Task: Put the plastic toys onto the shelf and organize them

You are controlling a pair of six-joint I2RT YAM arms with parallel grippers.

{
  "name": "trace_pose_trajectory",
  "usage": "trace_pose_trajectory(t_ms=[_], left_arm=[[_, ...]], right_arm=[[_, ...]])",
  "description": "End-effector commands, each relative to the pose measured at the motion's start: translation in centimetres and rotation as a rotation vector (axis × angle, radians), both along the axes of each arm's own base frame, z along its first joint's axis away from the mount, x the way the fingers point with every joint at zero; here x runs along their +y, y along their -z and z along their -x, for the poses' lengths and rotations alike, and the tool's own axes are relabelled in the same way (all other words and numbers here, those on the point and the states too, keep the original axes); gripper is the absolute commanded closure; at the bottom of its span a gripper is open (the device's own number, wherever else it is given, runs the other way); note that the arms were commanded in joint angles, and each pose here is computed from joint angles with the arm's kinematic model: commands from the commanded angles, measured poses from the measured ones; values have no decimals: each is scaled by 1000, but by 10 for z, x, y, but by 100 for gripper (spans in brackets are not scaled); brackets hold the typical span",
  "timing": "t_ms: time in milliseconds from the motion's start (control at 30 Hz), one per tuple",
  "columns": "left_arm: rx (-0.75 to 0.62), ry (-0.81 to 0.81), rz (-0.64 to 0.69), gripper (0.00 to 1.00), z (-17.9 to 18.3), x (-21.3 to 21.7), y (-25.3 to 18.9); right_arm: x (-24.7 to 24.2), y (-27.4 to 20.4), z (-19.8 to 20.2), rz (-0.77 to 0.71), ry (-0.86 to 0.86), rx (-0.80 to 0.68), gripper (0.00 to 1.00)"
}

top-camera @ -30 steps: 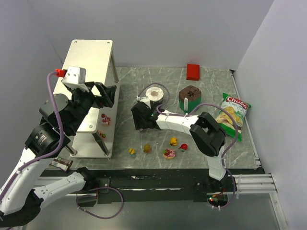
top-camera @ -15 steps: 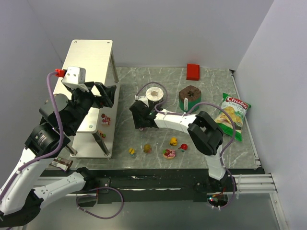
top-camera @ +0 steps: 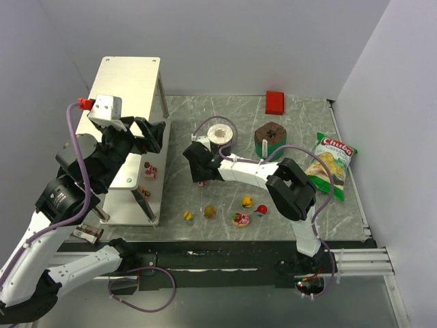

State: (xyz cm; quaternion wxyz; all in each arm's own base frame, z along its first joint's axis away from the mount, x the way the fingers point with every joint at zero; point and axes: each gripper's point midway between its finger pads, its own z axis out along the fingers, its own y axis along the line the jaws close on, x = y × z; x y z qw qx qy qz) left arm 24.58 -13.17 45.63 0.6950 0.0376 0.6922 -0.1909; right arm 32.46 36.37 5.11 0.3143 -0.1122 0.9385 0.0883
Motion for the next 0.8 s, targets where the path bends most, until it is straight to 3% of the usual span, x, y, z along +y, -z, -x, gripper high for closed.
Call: trace_pose_trajectory(t_ms=[0,167,467,767], left_arm=[[-43,-9,23,4,3,6,-17],[-45,-8,19,3,4,6,-18],[-47,-13,12,4,5,8,-20],[-33,-23,12,3,5,10,-19]], right_arm=[[15,-8,-7,-19,-49,-27,90],[31,-34,-19,-51,-180,-120,100],[74,-96,-42,-157,-487,-265,100],[114,-124,-50,-211,-787,-321,100]])
